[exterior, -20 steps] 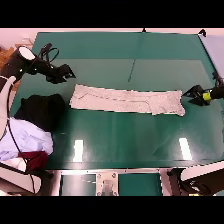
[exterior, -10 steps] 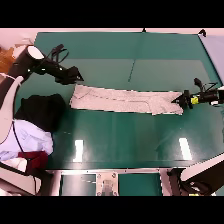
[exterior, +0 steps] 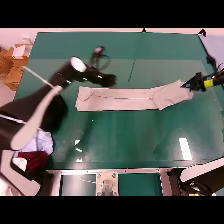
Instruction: Fold the shirts.
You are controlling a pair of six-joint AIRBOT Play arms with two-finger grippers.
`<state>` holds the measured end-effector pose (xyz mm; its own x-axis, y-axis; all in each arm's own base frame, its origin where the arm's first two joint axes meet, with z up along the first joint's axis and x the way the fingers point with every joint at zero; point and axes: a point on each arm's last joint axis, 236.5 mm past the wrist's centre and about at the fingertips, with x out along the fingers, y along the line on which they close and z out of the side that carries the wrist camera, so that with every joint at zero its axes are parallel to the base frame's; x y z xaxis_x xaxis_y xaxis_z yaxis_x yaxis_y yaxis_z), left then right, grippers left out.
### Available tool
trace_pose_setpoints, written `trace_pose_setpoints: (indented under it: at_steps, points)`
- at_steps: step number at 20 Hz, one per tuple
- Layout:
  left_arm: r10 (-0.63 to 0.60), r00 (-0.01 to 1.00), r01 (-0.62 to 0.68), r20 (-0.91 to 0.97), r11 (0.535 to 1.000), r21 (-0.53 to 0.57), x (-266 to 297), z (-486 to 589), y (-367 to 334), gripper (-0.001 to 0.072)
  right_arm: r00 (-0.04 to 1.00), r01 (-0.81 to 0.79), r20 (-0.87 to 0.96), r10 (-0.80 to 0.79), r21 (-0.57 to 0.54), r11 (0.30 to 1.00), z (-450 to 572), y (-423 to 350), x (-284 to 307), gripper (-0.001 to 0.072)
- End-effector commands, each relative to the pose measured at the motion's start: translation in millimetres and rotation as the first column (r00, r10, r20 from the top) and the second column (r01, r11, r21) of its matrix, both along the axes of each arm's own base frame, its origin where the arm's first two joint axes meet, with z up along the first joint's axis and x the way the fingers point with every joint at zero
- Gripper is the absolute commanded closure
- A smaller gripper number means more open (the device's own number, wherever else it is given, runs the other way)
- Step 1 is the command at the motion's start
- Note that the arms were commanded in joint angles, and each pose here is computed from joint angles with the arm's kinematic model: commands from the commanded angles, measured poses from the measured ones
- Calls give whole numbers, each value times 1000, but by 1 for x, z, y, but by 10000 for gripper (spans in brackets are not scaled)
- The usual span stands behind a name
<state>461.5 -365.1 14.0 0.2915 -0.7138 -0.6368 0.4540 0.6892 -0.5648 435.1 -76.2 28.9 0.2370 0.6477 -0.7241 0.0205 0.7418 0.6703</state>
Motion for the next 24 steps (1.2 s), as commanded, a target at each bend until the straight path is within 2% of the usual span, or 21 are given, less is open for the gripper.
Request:
trace_pose_setpoints:
  at_steps: [1, 8, 11, 15, 16, 18, 19, 21, 22, 24]
  points:
    - [7, 999, -4, 31, 995, -103, -22, -28, -91, 685, 992, -58, 107, 65, -64, 996, 72, 27, -8, 701]
    - [-61, 990, 28, -130, 970, -241, -41, -68, -167, 685, 938, -140, 293, 187, -173, 975, 160, 95, -29, 702]
    - [-82, 985, 43, -149, 968, -248, -45, -70, -169, 685, 941, -145, 280, 188, -167, 975, 159, 102, -30, 701]
    - [-199, 962, 150, -187, 958, -243, -50, -55, -143, 685, 949, -128, 266, 167, -157, 979, 158, 102, -30, 701]
    - [-277, 943, 249, -186, 955, -162, -44, -42, -98, 686, 954, -118, 258, 151, -138, 983, 160, 105, -30, 702]
    - [-243, 943, 262, -227, 963, 57, -26, -32, -16, 687, 954, -132, 256, 154, -98, 986, 165, 120, -30, 701]
    - [-212, 951, 257, -226, 947, 191, -17, -26, 31, 687, 951, -149, 260, 166, -82, 985, 168, 133, -30, 701]
    - [-132, 965, 220, -227, 881, 420, -9, -4, 128, 686, 945, -176, 269, 187, -66, 982, 168, 165, -25, 701]
    - [-81, 970, 187, -229, 850, 492, -9, 9, 169, 686, 939, -195, 279, 203, -57, 979, 165, 188, -22, 700]
    - [-3, 975, 124, -224, 841, 527, -10, 35, 218, 685, 924, -231, 304, 231, -36, 972, 150, 240, -13, 700]
